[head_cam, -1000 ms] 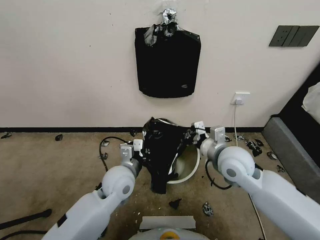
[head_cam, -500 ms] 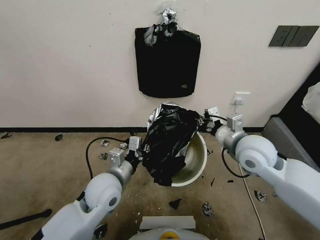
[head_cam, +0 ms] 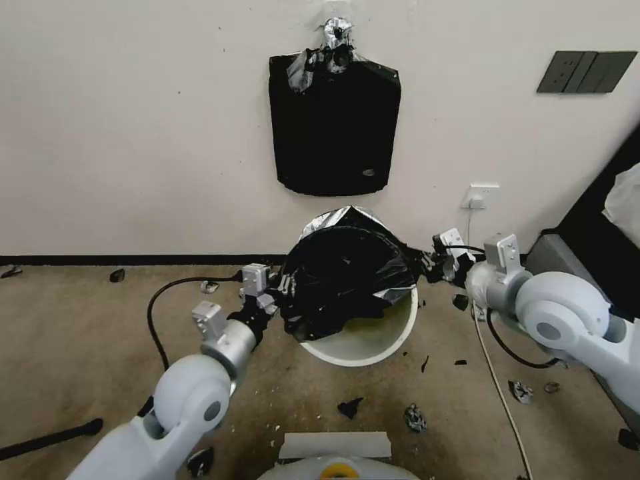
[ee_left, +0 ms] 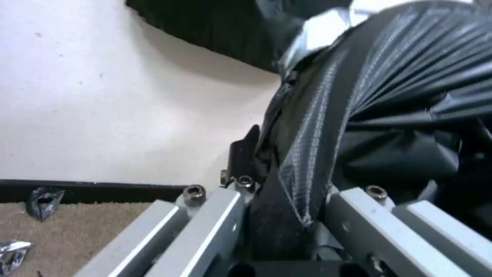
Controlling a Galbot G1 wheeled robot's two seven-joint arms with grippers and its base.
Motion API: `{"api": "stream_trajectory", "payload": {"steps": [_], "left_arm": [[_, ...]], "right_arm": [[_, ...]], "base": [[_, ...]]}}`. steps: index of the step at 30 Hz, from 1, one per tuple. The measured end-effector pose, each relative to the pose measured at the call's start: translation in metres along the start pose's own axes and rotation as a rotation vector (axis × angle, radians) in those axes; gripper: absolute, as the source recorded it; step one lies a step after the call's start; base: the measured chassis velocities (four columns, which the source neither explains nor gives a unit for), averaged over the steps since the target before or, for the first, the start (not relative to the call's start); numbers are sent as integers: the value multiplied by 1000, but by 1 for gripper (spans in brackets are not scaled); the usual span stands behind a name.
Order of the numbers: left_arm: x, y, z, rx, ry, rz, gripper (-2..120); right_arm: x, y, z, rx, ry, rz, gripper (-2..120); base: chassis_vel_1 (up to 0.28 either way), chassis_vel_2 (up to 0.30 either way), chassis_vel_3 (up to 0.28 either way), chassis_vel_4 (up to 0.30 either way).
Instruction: Place a trash bag onto the trash bin.
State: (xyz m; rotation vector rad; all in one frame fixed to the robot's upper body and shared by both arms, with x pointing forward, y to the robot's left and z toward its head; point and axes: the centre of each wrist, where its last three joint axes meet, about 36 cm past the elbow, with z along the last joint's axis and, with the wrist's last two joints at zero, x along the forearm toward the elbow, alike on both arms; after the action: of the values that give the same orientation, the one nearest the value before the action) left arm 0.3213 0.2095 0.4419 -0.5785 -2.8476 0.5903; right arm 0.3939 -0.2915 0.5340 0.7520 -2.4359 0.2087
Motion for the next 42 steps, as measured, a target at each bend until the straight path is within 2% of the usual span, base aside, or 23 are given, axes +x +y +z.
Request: {"api": "stream_trajectory", "payload": {"steps": [6,13,16,18,20,24,27,28,32,34,36,38,40,42], "left_arm": [[7,6,-7,9,-19,-29,5],[10,5,-8,-4,11,-39,5],[11,4,-10,-11,50,-73,5],[11,5,-11,-12,63,-84,5],[11,7,-13,-6,90,-115,4],[11,9,-16,-3,105,-134,3],[11,13,-16,-13,125,-160,3],[11,13,-16,-13,125,-160,3],[9,18,-14,-25,146,-174,3],[9,19,-14,-25,149,-176,3],[8,20,-15,-30,160,-186,3],[8,21,-15,-31,163,-192,3],[7,25,-19,-23,177,-214,3],[7,27,-20,-20,182,-217,3]], "right_arm": [[-10,-4,13,-38,-14,-48,0],[-24,12,19,-97,-107,-70,0],[-26,22,22,-161,-150,-59,17],[-25,22,22,-175,-152,-59,21],[-19,22,24,-226,-145,-69,32],[-14,21,25,-255,-148,-69,40],[-5,21,27,-285,-182,-75,56],[-5,21,27,-285,-182,-75,56],[3,29,21,-290,-236,-101,74],[4,30,20,-289,-240,-103,77],[5,32,19,-277,-255,-85,89],[6,32,20,-272,-262,-78,91],[15,37,24,-220,-300,-51,99],[21,41,27,-185,-316,-54,100]], "base": [[0,0,0,0],[0,0,0,0],[0,0,0,0],[0,0,0,0],[0,0,0,0],[0,0,0,0],[0,0,0,0],[0,0,0,0],[0,0,0,0],[0,0,0,0],[0,0,0,0],[0,0,0,0],[0,0,0,0],[0,0,0,0]]}}
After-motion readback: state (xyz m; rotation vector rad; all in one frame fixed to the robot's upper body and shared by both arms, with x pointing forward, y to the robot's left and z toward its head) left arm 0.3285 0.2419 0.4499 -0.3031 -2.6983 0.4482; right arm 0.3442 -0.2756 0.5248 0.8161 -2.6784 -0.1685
